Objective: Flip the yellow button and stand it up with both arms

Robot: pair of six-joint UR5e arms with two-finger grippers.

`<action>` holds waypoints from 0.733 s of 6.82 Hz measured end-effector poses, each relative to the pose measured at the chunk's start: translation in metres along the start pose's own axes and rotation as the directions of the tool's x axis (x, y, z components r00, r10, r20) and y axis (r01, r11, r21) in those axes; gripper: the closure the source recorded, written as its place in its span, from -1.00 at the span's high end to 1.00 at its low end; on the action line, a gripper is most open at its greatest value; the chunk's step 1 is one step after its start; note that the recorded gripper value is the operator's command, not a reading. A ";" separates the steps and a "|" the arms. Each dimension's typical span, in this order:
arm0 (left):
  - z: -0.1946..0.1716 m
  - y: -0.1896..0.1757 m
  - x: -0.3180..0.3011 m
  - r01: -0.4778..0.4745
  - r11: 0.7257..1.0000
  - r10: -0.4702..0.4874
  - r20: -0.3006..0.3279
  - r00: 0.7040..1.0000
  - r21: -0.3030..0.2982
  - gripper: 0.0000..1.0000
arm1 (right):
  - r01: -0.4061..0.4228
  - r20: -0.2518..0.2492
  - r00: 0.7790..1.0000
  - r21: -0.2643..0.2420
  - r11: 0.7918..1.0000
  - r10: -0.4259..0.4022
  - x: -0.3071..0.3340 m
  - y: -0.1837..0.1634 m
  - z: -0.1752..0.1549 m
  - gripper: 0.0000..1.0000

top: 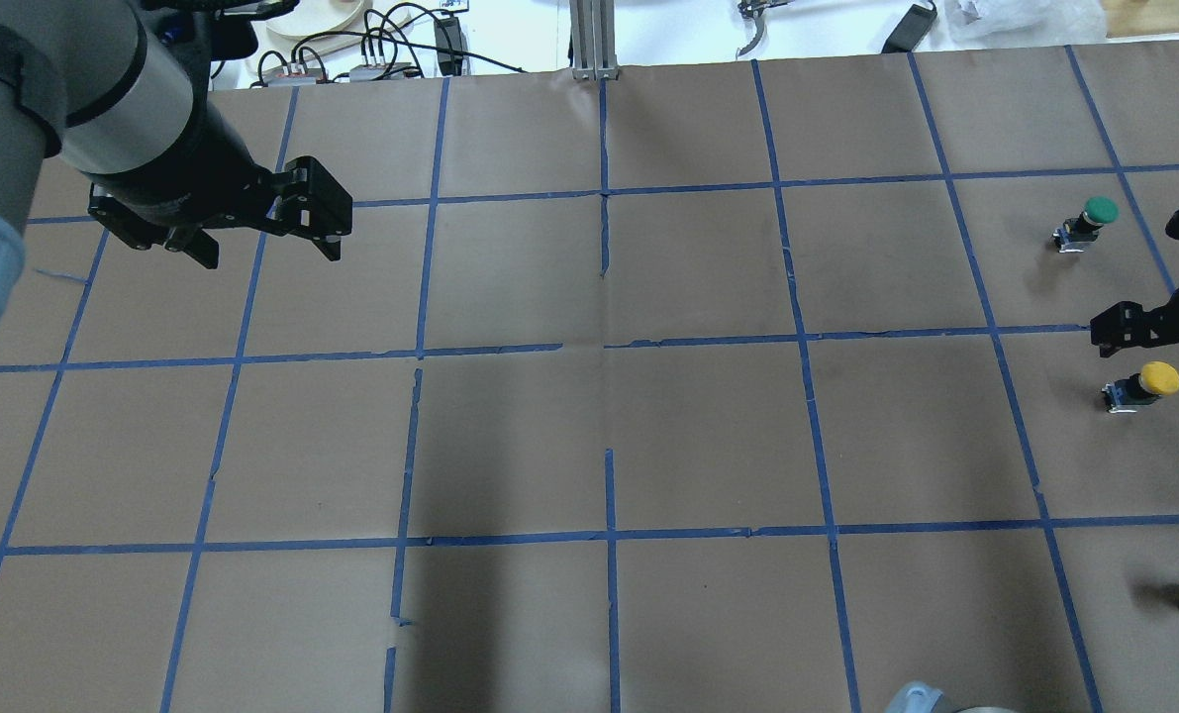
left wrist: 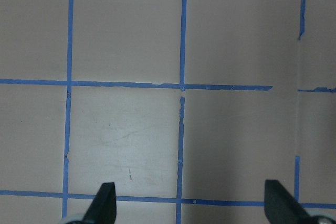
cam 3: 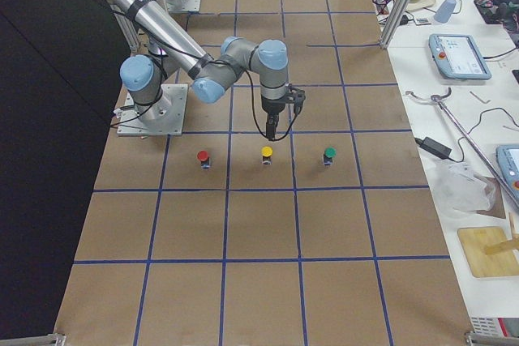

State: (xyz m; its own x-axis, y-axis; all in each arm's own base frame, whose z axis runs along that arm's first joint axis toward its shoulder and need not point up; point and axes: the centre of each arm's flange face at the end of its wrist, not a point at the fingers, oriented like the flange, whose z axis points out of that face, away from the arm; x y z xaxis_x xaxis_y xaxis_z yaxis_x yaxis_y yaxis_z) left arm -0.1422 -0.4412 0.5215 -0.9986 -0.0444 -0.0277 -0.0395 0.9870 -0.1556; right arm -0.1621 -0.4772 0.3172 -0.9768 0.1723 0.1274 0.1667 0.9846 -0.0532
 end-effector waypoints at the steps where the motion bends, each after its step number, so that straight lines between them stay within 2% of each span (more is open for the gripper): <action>1: 0.000 0.000 0.000 -0.001 1.000 0.001 0.000 1.000 0.000 1.00 | 0.040 0.029 0.999 -0.049 0.998 -0.039 -0.020 -0.006 -0.029 1.00; 3: 0.000 -0.001 0.000 -0.001 1.000 0.001 -0.001 1.000 0.001 1.00 | 0.092 0.064 0.994 -0.131 0.987 -0.084 -0.101 0.002 -0.087 1.00; 4: -0.001 -0.001 0.000 -0.001 1.000 0.001 -0.001 1.000 0.002 1.00 | 0.117 0.073 0.992 -0.145 0.983 -0.108 -0.151 0.011 -0.113 1.00; 5: -0.001 -0.001 -0.001 -0.001 1.000 0.001 0.000 1.000 0.002 1.00 | 0.139 0.100 0.987 -0.136 0.981 -0.126 -0.199 0.025 -0.145 1.00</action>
State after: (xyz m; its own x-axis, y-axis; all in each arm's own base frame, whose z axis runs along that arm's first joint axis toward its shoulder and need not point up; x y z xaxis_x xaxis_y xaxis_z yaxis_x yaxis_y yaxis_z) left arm -0.1416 -0.4419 0.5226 -0.9987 -0.0431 -0.0276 -0.0382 0.9868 -0.1574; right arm 0.0560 -0.4826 0.4341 -0.9985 0.0432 0.0333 0.0463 0.9939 0.1001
